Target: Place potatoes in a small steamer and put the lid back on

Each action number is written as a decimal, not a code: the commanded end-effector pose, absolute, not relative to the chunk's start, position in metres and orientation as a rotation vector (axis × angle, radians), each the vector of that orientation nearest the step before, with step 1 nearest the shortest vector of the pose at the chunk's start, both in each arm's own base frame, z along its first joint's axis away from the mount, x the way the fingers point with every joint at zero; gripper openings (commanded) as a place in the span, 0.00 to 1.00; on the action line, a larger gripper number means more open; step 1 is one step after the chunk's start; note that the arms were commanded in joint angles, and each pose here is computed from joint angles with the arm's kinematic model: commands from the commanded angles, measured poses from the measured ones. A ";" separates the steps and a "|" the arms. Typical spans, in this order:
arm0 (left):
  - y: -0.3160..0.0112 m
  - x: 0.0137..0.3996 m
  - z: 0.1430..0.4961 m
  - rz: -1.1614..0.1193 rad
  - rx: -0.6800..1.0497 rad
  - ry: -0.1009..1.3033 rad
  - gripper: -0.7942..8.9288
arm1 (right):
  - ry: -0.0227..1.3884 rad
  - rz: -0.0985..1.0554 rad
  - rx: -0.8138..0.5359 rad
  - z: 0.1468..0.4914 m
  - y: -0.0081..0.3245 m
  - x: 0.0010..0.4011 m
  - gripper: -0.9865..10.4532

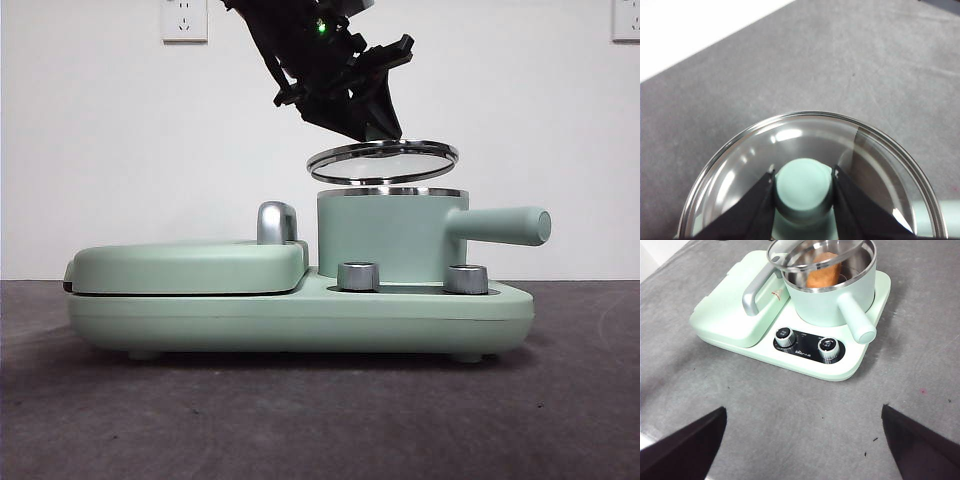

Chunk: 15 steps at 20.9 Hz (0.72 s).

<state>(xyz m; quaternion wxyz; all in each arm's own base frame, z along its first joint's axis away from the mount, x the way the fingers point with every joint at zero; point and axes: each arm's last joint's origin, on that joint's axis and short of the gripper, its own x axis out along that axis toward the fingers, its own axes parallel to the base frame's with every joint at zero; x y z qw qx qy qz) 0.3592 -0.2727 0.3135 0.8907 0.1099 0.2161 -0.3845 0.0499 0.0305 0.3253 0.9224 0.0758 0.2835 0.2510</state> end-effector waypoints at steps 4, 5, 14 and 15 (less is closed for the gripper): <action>-0.285 0.361 0.317 -0.832 0.276 0.371 0.10 | 0.571 0.520 0.168 0.328 0.031 0.050 0.51; -0.286 0.362 0.315 -0.835 0.285 0.369 0.10 | 0.570 0.520 0.168 0.328 0.031 0.050 0.51; -0.298 0.367 0.297 -0.852 0.309 0.375 0.10 | 0.572 0.518 0.175 0.328 0.031 0.050 0.51; -0.298 0.367 0.296 -0.852 0.309 0.376 0.10 | 0.573 0.518 0.175 0.328 0.031 0.050 0.51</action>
